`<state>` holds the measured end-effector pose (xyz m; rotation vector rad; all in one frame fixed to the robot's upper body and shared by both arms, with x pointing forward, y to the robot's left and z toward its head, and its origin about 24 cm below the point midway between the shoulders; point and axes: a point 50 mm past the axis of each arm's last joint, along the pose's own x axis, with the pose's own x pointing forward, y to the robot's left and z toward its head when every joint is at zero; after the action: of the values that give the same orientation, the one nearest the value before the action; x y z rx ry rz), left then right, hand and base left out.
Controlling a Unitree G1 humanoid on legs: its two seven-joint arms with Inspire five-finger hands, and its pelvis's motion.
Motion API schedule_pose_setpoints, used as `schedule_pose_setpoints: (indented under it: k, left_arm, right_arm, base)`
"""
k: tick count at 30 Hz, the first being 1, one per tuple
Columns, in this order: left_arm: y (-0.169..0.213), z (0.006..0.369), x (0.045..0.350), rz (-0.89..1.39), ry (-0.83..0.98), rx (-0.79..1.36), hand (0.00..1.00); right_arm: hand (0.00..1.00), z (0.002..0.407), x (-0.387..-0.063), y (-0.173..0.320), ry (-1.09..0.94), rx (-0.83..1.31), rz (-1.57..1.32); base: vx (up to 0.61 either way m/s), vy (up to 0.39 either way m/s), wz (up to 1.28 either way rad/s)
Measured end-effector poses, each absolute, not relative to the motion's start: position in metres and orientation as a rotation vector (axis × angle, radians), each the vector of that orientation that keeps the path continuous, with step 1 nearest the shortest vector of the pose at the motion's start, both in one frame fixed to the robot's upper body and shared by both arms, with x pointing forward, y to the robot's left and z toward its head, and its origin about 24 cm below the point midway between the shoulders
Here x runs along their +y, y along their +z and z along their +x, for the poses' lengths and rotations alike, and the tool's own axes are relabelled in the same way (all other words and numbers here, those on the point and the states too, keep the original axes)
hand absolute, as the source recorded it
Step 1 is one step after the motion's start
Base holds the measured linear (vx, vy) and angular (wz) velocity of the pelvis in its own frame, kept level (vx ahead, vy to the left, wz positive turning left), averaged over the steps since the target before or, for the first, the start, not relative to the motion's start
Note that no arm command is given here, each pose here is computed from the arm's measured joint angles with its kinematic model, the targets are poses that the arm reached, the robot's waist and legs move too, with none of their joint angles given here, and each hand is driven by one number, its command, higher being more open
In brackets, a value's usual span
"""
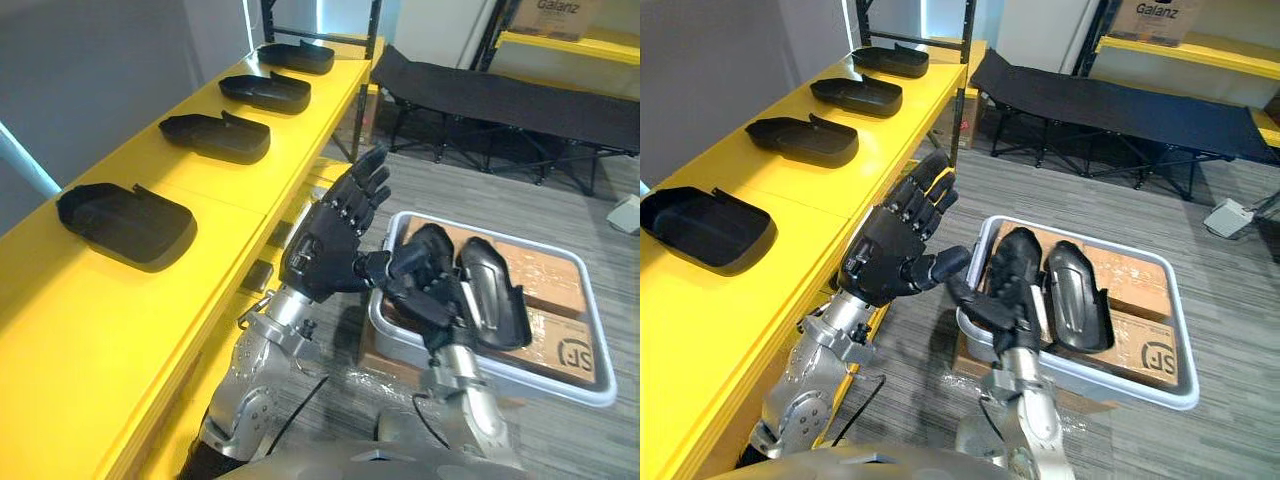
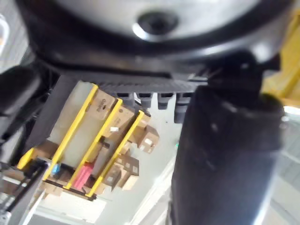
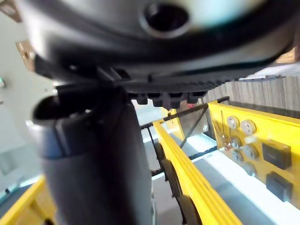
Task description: Walk over and take three plastic housings, then place them on the shelf
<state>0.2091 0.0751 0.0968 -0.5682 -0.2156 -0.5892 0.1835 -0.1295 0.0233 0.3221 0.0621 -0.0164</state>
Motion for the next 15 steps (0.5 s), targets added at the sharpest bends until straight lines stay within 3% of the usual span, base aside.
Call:
schedule_pose_setpoints:
  k: [3, 7, 15]
  left_arm:
    - [0.075, 0.207, 0.085, -0.618, -0.560, -0.073, 1.00]
    - [0.058, 0.199, 0.092, -0.680, -0.550, 0.016, 1.00]
    - [0.037, 0.193, 0.071, -0.765, -0.569, 0.116, 1.00]
  right_arm:
    - [1.00, 0.192, -0.127, 0.014, -0.035, 0.100, 0.306]
    - [1.00, 0.193, -0.131, 0.013, -0.052, 0.100, 0.292]
    - [1.00, 0.175, -0.180, -0.002, -0.112, 0.184, 0.148]
  base:
    - [-0.08, -0.186, -0.25]
    - [0.02, -0.181, -0.93]
    - [-0.09, -0.236, -0.09]
